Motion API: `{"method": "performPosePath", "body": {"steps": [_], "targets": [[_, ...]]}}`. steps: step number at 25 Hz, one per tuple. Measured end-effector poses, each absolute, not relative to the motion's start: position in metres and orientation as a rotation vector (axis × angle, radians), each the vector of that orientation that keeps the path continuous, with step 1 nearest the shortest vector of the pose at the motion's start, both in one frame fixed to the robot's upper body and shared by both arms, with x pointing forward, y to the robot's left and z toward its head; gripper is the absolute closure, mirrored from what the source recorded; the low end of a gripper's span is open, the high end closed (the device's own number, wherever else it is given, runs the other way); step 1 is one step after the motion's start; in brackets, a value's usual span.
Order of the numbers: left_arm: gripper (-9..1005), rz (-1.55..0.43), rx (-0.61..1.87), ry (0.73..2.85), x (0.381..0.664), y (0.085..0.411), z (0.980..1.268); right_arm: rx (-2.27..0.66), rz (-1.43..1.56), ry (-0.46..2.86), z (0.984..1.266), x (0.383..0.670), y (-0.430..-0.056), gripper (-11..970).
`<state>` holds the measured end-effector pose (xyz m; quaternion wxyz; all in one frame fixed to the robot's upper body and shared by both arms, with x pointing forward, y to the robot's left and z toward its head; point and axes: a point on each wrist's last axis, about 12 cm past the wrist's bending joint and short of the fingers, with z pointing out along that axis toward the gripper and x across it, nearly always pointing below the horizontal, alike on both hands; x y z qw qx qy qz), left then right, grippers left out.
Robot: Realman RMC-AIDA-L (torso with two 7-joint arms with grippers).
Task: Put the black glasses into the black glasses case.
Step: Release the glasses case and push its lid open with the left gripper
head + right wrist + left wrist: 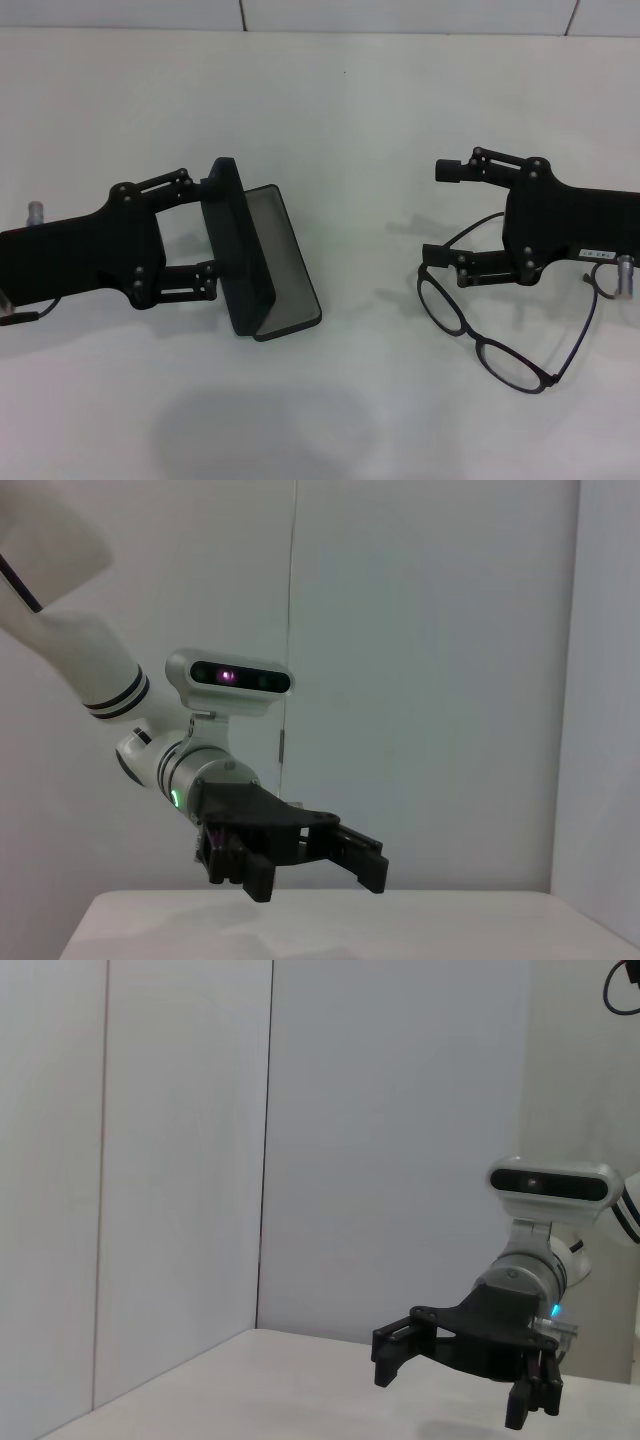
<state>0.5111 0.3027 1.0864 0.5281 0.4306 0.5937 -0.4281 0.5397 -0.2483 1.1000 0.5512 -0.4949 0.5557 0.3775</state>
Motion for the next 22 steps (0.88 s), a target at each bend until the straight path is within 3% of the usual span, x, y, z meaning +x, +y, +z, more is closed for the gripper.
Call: {"method": "performPosePath", "body": {"steps": [14, 18, 22], "targets": [[124, -1.032, 0.979, 1.42, 0.515, 0.301, 1.089, -1.158, 0.886, 1.321, 1.099, 0.539, -0.251, 68], [124, -1.072, 0.854, 1.502, 0.531, 0.305, 1.099, -1.154, 0.875, 1.327, 1.099, 0.538, -0.254, 69], [124, -1.157, 0.821, 1.721, 0.559, 0.309, 1.123, -1.148, 0.863, 1.331, 1.098, 0.536, -0.259, 69]]}}
